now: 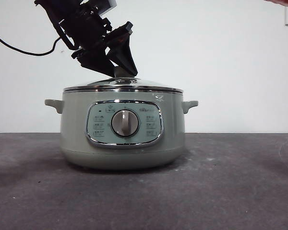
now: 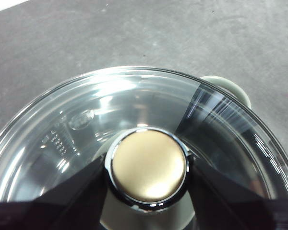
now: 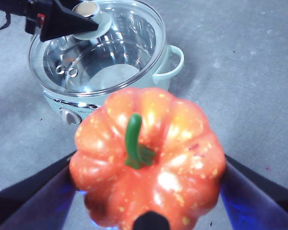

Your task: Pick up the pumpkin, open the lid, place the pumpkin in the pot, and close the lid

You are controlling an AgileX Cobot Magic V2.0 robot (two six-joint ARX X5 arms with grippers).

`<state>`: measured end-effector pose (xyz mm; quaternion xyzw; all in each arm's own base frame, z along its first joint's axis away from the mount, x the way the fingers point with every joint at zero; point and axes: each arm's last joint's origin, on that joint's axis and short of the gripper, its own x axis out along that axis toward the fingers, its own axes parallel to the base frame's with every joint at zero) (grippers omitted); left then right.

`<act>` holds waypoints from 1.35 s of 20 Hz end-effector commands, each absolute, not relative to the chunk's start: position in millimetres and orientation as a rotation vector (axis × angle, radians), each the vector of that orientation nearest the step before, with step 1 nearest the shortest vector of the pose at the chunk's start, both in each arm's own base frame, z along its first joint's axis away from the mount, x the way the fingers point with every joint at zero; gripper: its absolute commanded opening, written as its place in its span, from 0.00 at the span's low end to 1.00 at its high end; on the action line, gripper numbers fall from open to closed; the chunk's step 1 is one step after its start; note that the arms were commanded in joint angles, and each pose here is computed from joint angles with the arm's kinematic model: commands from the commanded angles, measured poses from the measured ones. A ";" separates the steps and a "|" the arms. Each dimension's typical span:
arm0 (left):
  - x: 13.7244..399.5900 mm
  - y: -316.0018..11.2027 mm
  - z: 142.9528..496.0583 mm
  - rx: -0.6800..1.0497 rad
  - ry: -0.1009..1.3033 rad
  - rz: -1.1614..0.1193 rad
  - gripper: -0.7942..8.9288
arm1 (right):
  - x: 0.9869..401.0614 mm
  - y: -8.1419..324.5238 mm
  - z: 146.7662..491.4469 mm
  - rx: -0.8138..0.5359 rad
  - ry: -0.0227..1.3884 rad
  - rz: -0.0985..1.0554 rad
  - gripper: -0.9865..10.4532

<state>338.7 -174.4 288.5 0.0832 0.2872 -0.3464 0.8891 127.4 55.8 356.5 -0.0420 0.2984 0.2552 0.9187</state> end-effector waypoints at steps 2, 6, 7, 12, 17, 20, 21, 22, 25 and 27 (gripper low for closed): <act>338.2 -175.9 282.2 0.163 0.628 -0.732 0.07 | 127.0 55.8 357.1 -0.078 0.610 0.523 0.08; 336.5 -174.7 286.5 0.161 0.616 -0.731 0.07 | 126.8 55.8 356.9 -0.079 0.614 0.523 0.08; 335.0 -173.8 290.0 0.160 0.605 -0.730 0.07 | 126.8 55.8 356.9 -0.079 0.613 0.523 0.08; 317.4 -163.9 325.6 0.151 0.496 -0.727 0.07 | 128.6 56.5 356.7 -0.079 0.613 0.523 0.08; 277.9 -134.8 377.4 0.136 0.378 -0.693 0.07 | 144.9 63.2 353.3 -0.078 0.619 0.527 0.08; 238.8 -111.0 406.6 0.137 0.338 -0.644 0.07 | 166.5 77.3 349.8 -0.054 0.599 0.616 0.08; 224.7 -103.2 414.6 0.137 0.328 -0.627 0.07 | 174.8 83.1 348.1 -0.050 0.591 0.625 0.08; 210.6 -95.6 421.3 0.136 0.320 -0.619 0.07 | 184.0 90.1 345.5 -0.053 0.589 0.638 0.08; 169.0 -74.8 434.4 0.141 0.317 -0.570 0.07 | 213.9 119.5 340.5 -0.075 0.613 0.693 0.08; 143.3 -63.9 438.9 0.144 0.318 -0.558 0.07 | 237.2 142.1 342.4 -0.104 0.630 0.725 0.08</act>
